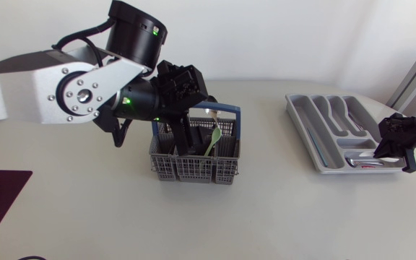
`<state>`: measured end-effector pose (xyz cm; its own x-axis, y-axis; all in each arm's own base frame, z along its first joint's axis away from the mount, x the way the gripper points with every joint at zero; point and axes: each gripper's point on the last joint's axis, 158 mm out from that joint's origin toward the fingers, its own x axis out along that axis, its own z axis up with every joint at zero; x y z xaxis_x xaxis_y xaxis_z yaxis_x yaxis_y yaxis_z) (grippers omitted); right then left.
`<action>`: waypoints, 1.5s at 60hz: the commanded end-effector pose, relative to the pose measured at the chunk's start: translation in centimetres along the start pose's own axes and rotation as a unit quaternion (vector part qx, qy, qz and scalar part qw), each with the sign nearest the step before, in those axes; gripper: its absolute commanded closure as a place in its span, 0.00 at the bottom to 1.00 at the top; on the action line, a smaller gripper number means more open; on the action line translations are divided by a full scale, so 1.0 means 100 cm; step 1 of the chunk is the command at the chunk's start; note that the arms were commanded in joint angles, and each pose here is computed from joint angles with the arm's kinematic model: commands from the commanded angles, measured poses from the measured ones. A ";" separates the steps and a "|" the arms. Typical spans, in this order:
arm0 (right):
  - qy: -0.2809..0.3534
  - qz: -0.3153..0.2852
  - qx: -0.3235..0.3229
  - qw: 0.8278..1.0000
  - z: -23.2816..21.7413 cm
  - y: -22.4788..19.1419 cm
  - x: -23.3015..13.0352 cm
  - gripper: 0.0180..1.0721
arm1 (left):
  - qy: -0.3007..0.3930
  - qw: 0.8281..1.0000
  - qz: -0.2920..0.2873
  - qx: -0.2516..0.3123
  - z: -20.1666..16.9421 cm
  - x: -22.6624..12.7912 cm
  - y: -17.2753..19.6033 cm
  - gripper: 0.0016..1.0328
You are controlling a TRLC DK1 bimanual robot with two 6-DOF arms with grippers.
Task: Sort the cutlery from the basket into the organizer compartments.
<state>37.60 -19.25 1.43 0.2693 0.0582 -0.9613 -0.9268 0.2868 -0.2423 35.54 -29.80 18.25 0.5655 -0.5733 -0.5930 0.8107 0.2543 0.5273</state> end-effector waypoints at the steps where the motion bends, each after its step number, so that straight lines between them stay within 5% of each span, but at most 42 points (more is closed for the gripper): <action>1: 0.009 0.003 -0.021 1.000 -0.009 0.003 0.011 0.94 | 0.015 1.000 -0.016 0.021 -0.011 0.011 -0.014 0.07; 26: 0.050 0.046 -0.065 0.996 -0.012 0.017 0.036 0.84 | 0.022 0.999 -0.026 0.036 -0.016 0.015 -0.024 0.07; 38: 0.047 -0.010 -0.056 0.997 -0.006 -0.010 0.034 0.49 | 0.023 0.999 -0.028 0.037 -0.018 0.015 -0.027 0.07; 50: 0.021 -0.065 -0.015 0.998 0.001 -0.021 0.013 0.36 | 0.025 0.998 -0.031 0.040 -0.020 0.017 -0.028 0.07; 68: -0.071 -0.089 0.036 0.993 0.061 0.021 -0.024 0.36 | 0.036 0.997 -0.053 0.039 -0.016 0.026 -0.035 0.07; 90: -0.215 -0.084 0.133 0.964 0.215 0.075 -0.093 0.36 | 0.058 0.995 -0.074 0.012 -0.030 0.028 -0.042 0.07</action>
<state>34.98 -0.38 10.40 0.5537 0.3136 -0.7715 -0.7930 0.4812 -0.3736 33.75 -30.12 12.53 0.4583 -0.5110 -0.7272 0.8793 0.1412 0.4549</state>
